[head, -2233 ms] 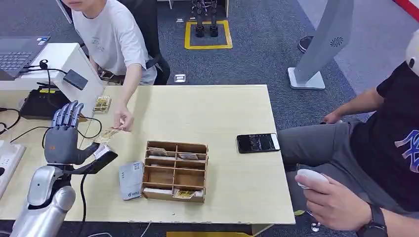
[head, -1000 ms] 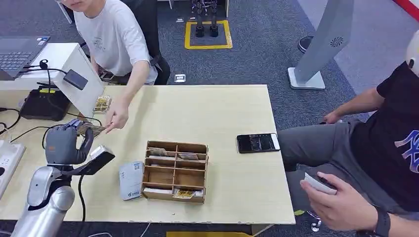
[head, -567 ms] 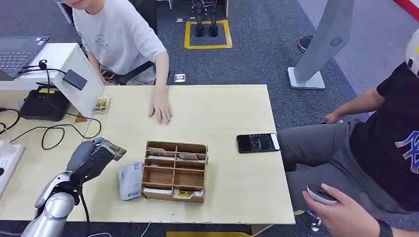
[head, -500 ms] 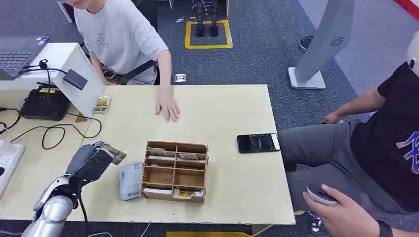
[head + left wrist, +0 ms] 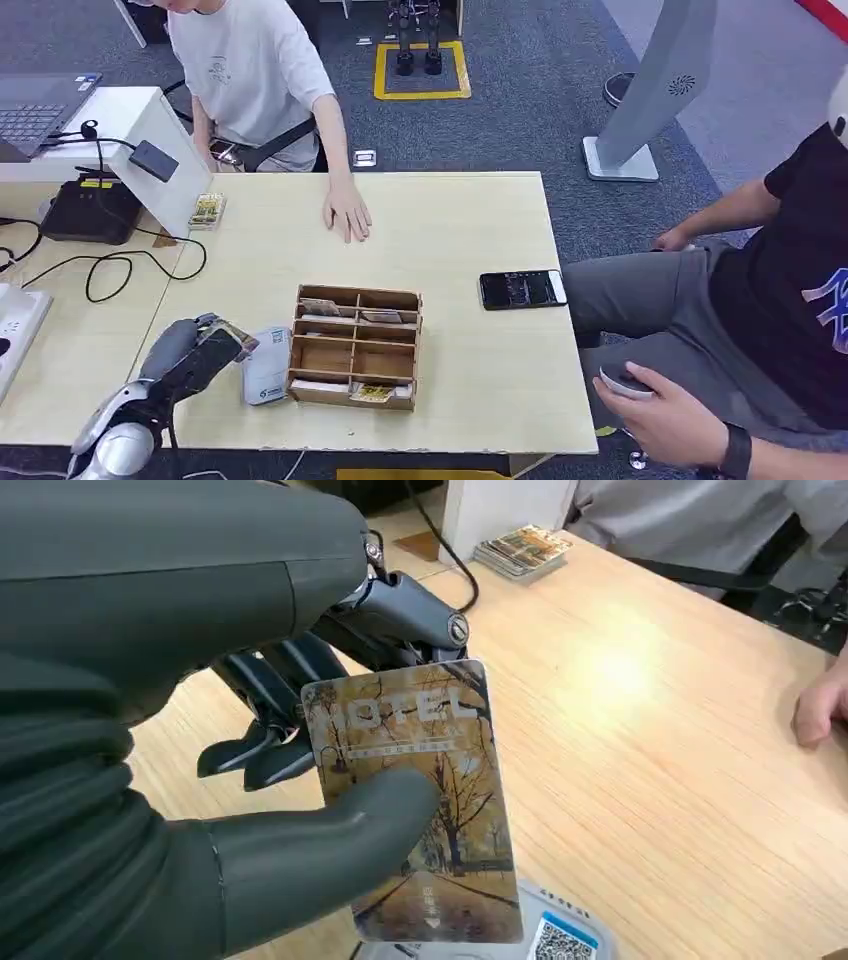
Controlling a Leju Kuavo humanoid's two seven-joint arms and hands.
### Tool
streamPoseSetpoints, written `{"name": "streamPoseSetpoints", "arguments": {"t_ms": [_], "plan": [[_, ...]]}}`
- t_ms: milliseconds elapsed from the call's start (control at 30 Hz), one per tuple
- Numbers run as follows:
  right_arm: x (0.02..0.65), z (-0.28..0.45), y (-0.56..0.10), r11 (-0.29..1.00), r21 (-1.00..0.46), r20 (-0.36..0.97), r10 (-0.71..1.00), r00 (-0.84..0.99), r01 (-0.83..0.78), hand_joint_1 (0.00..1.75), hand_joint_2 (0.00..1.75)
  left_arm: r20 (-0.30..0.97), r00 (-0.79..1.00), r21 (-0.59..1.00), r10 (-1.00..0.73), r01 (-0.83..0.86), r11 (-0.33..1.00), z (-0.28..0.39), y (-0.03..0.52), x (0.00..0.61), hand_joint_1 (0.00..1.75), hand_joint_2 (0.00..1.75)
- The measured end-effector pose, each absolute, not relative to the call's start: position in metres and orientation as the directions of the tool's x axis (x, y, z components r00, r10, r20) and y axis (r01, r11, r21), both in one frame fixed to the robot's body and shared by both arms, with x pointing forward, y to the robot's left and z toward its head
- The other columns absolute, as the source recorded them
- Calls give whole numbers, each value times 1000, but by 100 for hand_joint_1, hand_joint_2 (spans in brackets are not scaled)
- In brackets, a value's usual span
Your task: Pass the card to the sensor for recognition and then transmit it.
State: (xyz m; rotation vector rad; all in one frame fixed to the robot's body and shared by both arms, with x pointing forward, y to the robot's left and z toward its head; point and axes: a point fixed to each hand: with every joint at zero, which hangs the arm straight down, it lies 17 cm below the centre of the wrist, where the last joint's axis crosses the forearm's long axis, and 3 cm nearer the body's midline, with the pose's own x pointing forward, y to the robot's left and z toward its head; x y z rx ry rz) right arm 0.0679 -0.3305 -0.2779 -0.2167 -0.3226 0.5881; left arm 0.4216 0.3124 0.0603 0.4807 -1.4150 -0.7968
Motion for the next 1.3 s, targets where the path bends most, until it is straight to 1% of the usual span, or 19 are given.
{"name": "streamPoseSetpoints", "arguments": {"t_ms": [433, 933, 1300], "plan": [[67, -278, -331, 809, -291, 227, 577, 785, -510, 0, 175, 722, -15, 687, -691, 133, 715, 63, 281, 434, 175, 175], [67, -278, -331, 805, -291, 228, 583, 780, -517, 0, 175, 652, 19, 754, -758, 94, 650, 51, 288, 438, 175, 175], [69, -278, -329, 798, -293, 235, 594, 769, -527, 0, 175, 536, 40, 841, -843, 69, 537, 39, 302, 437, 175, 175]]}}
